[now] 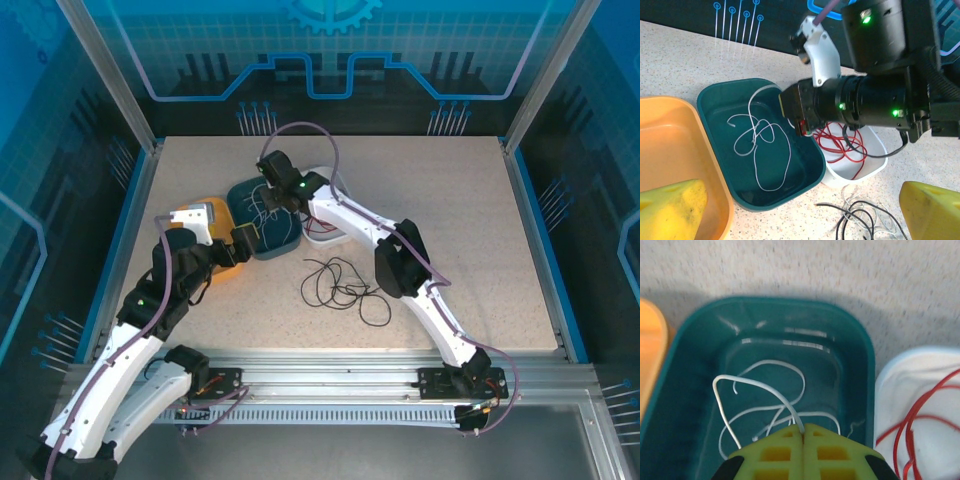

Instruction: Untangle the cables

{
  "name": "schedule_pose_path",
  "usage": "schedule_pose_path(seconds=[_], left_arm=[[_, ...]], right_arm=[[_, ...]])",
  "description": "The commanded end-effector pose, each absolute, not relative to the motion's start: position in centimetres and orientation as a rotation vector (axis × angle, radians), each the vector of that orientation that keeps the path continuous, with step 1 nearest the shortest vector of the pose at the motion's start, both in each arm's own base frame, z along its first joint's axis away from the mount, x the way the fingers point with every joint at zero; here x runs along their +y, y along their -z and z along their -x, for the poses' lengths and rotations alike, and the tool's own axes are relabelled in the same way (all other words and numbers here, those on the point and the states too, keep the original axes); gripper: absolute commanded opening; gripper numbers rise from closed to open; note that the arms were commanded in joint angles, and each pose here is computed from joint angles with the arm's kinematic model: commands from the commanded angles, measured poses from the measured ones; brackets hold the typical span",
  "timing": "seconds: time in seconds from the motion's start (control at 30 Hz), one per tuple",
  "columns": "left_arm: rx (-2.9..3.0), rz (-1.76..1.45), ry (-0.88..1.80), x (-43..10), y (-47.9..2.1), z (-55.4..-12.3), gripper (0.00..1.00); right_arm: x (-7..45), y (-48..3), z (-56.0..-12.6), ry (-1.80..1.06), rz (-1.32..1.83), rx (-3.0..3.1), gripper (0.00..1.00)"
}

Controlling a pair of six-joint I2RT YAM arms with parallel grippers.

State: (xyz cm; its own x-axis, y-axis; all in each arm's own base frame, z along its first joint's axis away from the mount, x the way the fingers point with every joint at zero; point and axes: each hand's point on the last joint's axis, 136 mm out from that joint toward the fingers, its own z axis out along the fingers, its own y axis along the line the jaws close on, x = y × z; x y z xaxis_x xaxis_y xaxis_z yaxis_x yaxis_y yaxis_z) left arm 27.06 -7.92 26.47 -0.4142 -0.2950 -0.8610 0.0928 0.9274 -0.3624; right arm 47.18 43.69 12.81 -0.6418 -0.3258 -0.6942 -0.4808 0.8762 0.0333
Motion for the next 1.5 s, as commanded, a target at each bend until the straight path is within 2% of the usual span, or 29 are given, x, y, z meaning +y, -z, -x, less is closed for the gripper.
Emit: schedule_pose_path(seconds=[0.0,0.57,0.67,0.73,0.93,1.2,1.47], left_arm=[[1.942,0.132,0.438,-8.0,-27.2,-26.6,0.99],[1.939,0.139,0.455,-8.1,-27.1,-26.6,0.99],[1.946,0.138,0.454,-8.1,-27.0,-26.5,0.99],[1.949,0.137,0.456,-8.1,-26.9,-26.5,0.99],[1.948,0.145,0.461,-8.1,-26.7,-26.6,0.99],[1.965,0.15,0.465,-8.3,-26.3,-26.7,0.99],[2.003,0.118,0.488,-9.1,-25.7,-26.9,0.99]], right_arm=[[44.2,-13.9,-44.6,-0.311,0.584,2.366,0.03],[45.7,-9.3,-42.1,-0.42,0.565,2.533,0.08],[45.4,-8.6,-42.2,-0.396,0.56,2.552,0.12],[44.9,-8.5,-42.2,-0.381,0.557,2.563,0.18],[43.9,-10.9,-42.0,-0.365,0.561,2.542,0.31],[41.7,-16.7,-40.5,-0.406,0.522,2.463,0.37],[35.0,-19.1,-37.2,-0.415,0.374,2.452,0.39]])
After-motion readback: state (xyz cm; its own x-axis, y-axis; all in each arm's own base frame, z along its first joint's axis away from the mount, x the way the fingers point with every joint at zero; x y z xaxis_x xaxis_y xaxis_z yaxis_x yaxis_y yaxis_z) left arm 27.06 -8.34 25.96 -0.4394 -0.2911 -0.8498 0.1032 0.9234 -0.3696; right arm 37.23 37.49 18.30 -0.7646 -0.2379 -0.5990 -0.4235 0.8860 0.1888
